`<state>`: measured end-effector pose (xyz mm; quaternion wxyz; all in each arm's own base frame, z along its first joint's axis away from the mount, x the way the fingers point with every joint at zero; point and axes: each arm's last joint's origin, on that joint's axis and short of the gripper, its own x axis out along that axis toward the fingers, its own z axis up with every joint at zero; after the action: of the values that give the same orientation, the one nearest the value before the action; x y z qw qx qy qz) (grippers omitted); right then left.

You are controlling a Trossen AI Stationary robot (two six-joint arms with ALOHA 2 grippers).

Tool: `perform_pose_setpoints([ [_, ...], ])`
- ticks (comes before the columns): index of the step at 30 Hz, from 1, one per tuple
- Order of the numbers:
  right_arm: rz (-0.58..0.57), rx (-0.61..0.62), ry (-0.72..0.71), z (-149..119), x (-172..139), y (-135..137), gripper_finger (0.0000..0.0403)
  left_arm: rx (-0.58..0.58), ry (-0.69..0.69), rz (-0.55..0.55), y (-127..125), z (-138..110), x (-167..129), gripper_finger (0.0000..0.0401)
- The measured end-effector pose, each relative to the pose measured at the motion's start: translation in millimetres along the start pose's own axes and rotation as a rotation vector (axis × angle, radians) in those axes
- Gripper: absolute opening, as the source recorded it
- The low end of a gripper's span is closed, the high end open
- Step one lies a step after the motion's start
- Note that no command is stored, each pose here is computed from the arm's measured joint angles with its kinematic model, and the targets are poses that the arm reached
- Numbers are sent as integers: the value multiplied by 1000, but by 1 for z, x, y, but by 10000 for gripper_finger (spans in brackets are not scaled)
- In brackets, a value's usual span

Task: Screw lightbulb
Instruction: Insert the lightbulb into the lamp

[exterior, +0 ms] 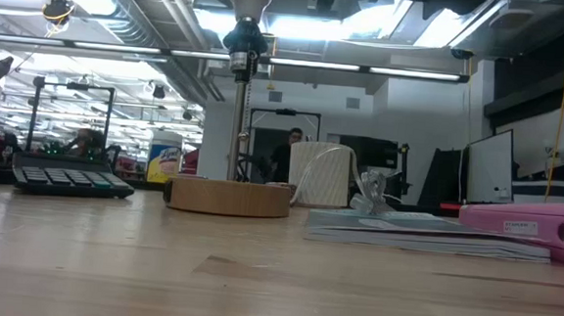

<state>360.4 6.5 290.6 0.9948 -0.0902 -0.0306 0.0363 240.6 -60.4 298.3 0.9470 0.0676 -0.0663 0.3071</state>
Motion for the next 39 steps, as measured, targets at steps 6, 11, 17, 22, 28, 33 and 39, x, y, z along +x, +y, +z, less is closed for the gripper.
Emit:
perform_pose_setpoints([
  [6,-1,0,-1,0,0,0,62,-7,59,-14,-1,-9,1,1],
  [11,-3,-1,-11,1,0,0,62,-25,61,-40,-2,-9,1,1],
  [17,-47,-4,-49,6,0,-2,62,-24,59,-59,-3,-10,1,1],
  [22,-100,-17,-50,6,0,-4,62,-28,60,-59,-3,-10,1,1],
  [28,-142,-41,-26,3,1,-5,62,-27,60,-59,-3,-10,1,1],
  [33,-143,-41,-20,0,2,-5,62,-27,61,-59,-3,-10,1,1],
  [39,-140,-41,-15,0,2,-5,62,-28,56,-58,-3,-9,1,1],
])
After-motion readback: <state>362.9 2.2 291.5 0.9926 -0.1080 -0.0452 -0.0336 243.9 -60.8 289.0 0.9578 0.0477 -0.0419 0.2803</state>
